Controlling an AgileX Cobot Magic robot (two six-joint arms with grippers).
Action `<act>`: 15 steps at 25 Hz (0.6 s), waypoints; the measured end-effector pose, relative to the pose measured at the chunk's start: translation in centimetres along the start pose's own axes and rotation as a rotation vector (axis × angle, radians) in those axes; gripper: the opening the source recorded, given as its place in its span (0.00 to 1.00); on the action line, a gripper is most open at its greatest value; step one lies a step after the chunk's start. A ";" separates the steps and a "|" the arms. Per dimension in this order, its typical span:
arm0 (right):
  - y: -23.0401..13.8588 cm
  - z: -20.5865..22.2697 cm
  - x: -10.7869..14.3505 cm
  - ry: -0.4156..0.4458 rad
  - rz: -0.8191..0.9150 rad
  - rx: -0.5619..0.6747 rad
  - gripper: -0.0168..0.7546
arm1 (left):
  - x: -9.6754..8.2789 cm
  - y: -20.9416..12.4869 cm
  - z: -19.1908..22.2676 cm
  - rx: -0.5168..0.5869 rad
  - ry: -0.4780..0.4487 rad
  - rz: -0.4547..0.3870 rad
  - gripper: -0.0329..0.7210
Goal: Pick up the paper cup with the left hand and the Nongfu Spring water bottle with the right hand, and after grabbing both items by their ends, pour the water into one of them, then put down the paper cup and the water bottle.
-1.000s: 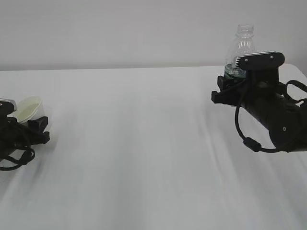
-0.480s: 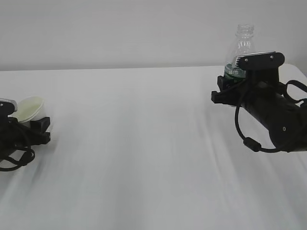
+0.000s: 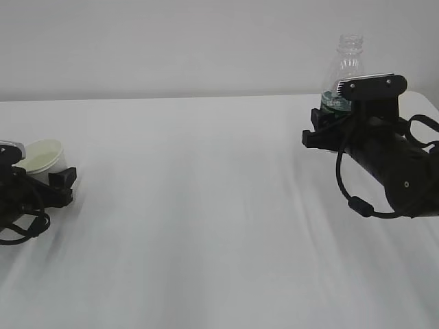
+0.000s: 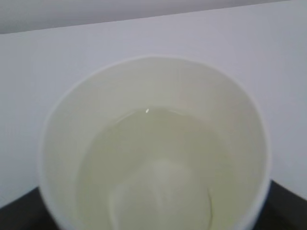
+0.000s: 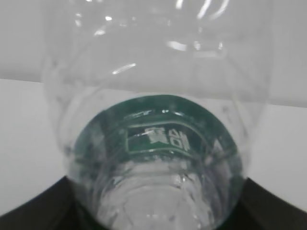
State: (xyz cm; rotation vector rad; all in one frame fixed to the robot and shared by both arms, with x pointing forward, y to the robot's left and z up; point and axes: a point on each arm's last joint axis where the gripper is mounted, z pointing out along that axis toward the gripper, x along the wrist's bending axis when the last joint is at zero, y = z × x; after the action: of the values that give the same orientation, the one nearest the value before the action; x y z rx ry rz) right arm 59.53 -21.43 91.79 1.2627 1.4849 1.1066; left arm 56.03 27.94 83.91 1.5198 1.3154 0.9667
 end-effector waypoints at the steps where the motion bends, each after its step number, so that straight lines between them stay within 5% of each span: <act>1: 0.0 0.0 0.0 0.000 0.000 0.000 0.61 | 0.0 0.0 0.0 0.000 0.000 0.000 0.83; 15: 0.0 0.0 0.0 0.000 0.000 0.000 0.61 | -0.2 0.6 -2.4 0.012 0.000 -0.001 0.84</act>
State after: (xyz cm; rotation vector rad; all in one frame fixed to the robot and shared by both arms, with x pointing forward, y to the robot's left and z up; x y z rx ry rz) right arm 59.53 -21.43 91.79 1.2627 1.4849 1.1066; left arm 53.92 28.03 85.17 1.5279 1.3234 0.9596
